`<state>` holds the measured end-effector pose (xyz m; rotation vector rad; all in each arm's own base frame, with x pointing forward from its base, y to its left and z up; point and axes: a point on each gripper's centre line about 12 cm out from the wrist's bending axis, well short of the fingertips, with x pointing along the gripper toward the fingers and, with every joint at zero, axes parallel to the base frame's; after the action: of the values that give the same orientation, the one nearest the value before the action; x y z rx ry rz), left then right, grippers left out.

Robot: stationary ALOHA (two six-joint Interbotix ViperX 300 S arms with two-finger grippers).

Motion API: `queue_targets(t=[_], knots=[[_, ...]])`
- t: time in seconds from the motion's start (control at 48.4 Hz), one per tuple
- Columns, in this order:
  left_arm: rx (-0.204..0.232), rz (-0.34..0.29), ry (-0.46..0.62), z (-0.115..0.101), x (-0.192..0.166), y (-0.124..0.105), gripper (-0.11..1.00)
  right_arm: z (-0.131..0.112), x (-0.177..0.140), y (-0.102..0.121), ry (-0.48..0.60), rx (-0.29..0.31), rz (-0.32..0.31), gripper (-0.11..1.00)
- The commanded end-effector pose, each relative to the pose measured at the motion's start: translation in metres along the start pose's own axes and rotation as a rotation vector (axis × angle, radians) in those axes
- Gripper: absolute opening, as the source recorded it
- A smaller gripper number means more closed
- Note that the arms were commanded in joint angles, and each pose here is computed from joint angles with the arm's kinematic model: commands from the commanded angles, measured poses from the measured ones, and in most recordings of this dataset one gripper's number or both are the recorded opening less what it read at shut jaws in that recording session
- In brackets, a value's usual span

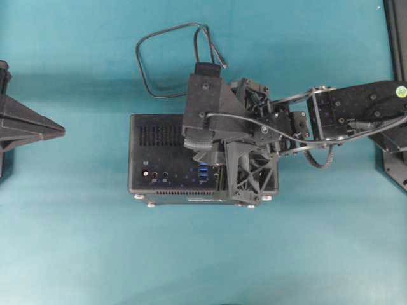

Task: Insert the USB into the PC box with both arms.

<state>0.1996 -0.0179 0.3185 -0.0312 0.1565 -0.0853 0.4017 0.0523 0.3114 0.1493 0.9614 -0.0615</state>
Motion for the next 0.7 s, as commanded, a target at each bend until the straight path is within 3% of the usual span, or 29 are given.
queue_targets(t=[0.0, 0.186, 0.455, 0.682], knots=[[0.000, -0.001, -0.028, 0.012, 0.000, 0.000, 0.00, 0.004, -0.010, 0.010, -0.020, -0.002, 0.026, 0.12], [0.002, -0.002, -0.023, 0.011, 0.001, -0.001, 0.00, 0.006, -0.013, 0.011, -0.029, -0.001, 0.029, 0.23], [0.000, -0.001, -0.023, 0.011, 0.001, 0.000, 0.00, 0.014, -0.023, 0.011, -0.048, -0.003, 0.026, 0.52], [-0.002, -0.001, -0.025, 0.011, 0.001, 0.000, 0.00, 0.015, -0.028, 0.010, -0.033, -0.004, 0.014, 0.57]])
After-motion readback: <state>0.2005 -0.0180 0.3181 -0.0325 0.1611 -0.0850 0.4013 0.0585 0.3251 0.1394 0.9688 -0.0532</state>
